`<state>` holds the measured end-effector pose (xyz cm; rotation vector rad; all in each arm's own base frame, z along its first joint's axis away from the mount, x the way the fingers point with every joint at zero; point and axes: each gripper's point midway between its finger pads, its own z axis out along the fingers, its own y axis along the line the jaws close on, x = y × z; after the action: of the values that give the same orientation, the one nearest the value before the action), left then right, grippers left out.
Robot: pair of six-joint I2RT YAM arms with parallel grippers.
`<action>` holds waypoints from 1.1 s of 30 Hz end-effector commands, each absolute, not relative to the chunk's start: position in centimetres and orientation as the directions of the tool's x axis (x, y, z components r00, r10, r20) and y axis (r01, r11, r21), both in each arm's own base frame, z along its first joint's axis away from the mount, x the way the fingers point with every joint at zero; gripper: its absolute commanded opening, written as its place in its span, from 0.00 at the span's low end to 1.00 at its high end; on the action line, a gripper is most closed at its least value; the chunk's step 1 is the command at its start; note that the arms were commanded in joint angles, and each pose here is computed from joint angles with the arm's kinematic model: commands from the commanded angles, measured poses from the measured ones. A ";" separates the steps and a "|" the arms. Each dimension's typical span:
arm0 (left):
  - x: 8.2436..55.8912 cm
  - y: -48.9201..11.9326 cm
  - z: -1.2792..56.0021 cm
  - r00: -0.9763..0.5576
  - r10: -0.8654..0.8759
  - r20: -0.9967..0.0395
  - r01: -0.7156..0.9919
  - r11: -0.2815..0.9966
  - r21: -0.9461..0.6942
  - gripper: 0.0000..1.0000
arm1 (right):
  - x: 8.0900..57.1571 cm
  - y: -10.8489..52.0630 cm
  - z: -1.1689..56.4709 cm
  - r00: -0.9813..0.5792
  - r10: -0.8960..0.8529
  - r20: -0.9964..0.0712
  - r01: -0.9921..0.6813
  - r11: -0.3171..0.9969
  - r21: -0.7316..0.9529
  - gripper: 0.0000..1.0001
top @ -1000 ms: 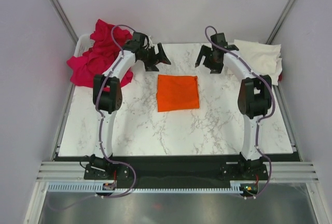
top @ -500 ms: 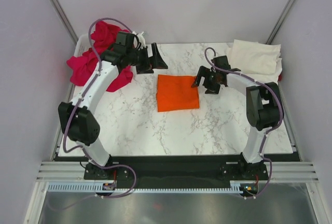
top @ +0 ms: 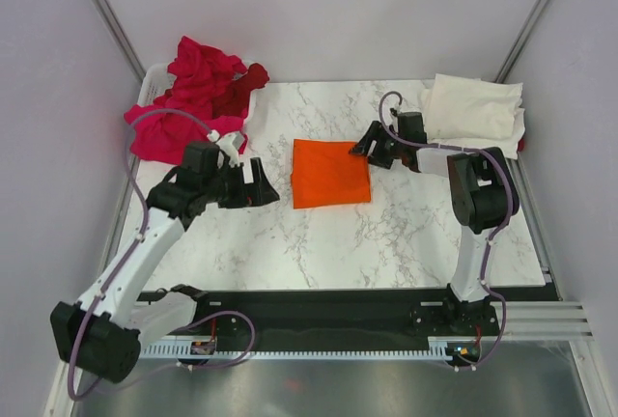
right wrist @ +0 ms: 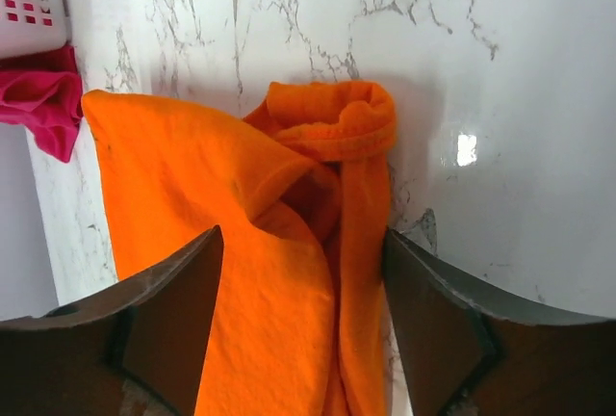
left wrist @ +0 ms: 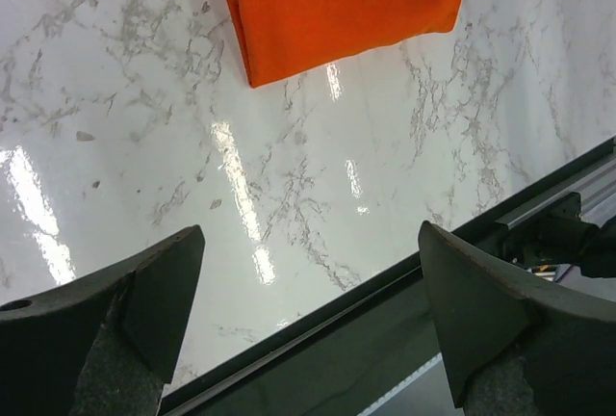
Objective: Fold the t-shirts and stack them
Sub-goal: Neatly place the folded tshirt to the corner
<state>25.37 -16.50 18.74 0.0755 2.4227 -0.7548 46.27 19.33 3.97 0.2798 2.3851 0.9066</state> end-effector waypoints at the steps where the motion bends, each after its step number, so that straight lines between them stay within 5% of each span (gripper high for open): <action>1: 25.0 -14.6 19.8 -0.706 -0.140 -0.695 0.258 0.862 -0.436 1.00 | 44.6 19.7 0.3 -0.820 0.428 -0.381 0.034 0.700 0.713 0.73; 10: 22.8 -13.2 19.0 -0.649 -0.185 -0.738 0.244 0.868 -0.433 1.00 | 44.2 20.8 2.9 -0.762 0.498 -0.414 -0.042 0.599 0.800 0.01; 18: 21.8 -12.9 19.2 -0.620 -0.194 -0.760 0.263 0.862 -0.434 1.00 | 46.9 16.3 11.6 -0.715 0.425 -0.555 0.009 0.799 0.602 0.00; 33: 21.9 -12.9 18.8 -0.629 -0.191 -0.753 0.258 0.863 -0.434 1.00 | 53.3 10.3 24.5 -0.573 0.462 -0.677 0.061 0.847 0.527 0.00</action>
<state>21.32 -12.94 18.18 0.0407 2.1927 -0.6574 52.47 11.33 22.23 0.3790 2.1445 0.6200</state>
